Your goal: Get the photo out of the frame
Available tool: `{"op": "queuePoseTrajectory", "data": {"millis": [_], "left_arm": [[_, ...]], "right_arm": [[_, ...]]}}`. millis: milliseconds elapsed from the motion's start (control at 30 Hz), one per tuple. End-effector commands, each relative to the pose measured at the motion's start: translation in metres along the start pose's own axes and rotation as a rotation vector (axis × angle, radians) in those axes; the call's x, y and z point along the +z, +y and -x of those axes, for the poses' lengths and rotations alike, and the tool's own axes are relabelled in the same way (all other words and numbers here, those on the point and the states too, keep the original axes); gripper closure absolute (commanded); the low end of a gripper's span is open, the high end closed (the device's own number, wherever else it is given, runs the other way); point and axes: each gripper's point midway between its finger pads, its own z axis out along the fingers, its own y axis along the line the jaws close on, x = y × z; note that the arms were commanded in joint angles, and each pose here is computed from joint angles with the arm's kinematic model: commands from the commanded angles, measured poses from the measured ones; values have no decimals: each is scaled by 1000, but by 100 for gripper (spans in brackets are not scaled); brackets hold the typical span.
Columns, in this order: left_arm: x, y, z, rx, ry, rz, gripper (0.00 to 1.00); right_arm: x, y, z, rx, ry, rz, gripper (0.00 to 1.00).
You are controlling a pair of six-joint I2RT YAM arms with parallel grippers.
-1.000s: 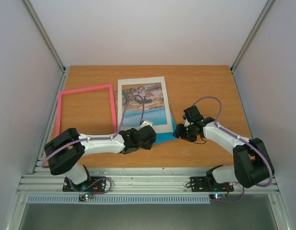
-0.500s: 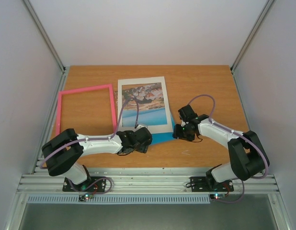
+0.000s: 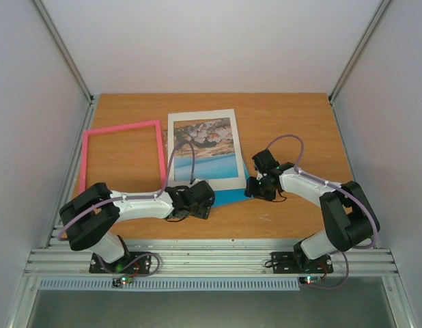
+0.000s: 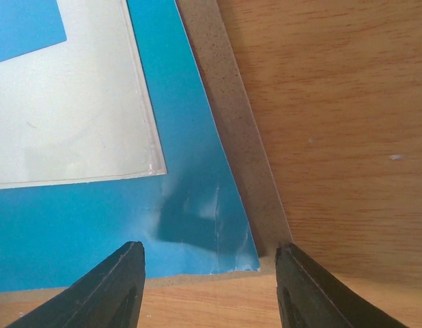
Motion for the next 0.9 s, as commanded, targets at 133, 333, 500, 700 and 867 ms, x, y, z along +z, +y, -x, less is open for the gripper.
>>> {"op": "queuePoseTrajectory", "data": {"millis": [133, 333, 500, 700, 867], "left_arm": [[14, -3, -19, -53, 64, -42, 18], [19, -2, -31, -82, 94, -62, 18], [21, -3, -35, -91, 104, -72, 19], [18, -3, -32, -89, 95, -74, 19], [17, -4, -30, -89, 92, -78, 19]], "right_arm": [[11, 7, -2, -8, 1, 49, 46], [6, 7, -1, 40, -14, 135, 46], [0, 15, -1, 66, -22, 250, 46], [-14, 16, 6, 122, -64, 391, 46], [-19, 7, 5, 144, -68, 399, 46]]}}
